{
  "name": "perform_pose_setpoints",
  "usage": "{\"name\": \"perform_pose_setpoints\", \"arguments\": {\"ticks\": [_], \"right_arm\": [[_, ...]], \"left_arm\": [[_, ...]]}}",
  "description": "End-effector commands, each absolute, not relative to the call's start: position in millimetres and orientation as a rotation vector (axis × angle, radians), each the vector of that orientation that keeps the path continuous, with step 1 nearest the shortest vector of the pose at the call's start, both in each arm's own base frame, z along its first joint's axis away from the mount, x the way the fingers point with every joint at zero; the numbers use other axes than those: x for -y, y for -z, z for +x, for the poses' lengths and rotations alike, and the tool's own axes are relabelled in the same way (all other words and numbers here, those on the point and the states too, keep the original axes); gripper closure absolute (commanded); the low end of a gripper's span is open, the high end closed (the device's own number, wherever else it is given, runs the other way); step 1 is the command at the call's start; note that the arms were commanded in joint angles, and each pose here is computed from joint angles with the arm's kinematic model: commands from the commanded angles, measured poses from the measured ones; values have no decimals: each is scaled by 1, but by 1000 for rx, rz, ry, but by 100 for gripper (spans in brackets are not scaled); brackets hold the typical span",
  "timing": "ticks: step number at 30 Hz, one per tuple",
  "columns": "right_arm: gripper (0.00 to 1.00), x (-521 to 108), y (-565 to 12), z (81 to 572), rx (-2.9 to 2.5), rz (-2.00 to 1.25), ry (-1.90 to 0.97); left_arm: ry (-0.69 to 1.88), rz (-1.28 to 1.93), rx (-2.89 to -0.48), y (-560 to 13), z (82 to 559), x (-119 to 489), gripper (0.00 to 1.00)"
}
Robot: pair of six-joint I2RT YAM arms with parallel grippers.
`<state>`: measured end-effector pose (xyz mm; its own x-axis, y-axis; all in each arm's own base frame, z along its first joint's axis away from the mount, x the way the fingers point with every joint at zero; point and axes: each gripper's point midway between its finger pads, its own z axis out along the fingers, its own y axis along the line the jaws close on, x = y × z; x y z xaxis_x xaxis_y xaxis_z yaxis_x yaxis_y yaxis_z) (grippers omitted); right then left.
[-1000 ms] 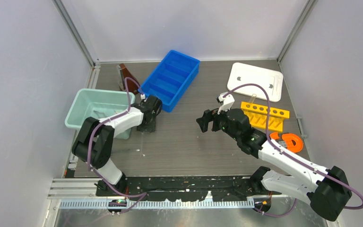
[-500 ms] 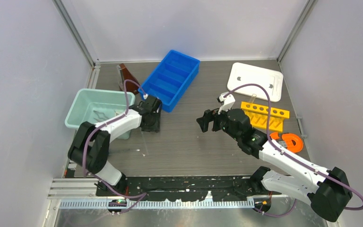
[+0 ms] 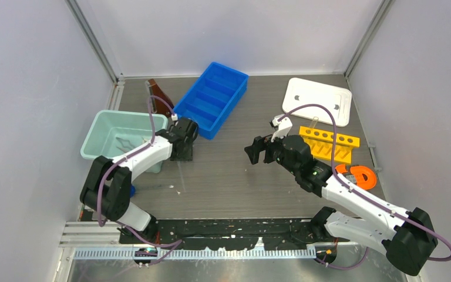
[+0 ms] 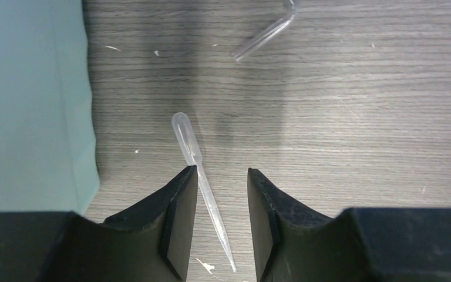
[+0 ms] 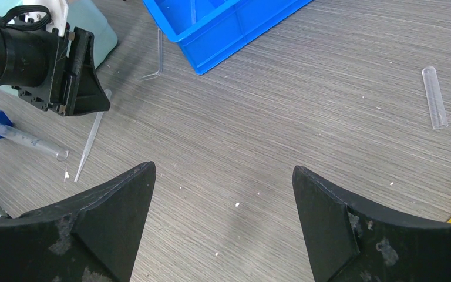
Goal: Organize the chemistry lab equipment
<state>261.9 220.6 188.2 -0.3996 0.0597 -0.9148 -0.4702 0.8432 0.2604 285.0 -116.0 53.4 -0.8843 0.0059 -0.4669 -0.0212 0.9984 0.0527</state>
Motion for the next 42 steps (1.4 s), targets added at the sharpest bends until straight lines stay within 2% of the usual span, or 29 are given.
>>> {"name": "perform_pose_setpoints", "arguments": {"ticks": [1,17,29,36,42], "right_arm": [[7,-220,-206,265,-1845,-289,-597],[7,-219,-205,266,-1848,-286,-589],[7,-219,-205,267,-1852,-283,-584],[7,-219,-205,267,-1853,-282,-583],[7,-218,-205,267,-1853,-279,-581]], "left_arm": [[-162,-65,-2655,-47,286,100,62],[-148,-165,-2738,-6,282,90,68],[137,-114,-2739,-26,284,127,99],[373,-50,-2647,-62,289,156,100],[384,-45,-2609,-74,289,156,100]]}}
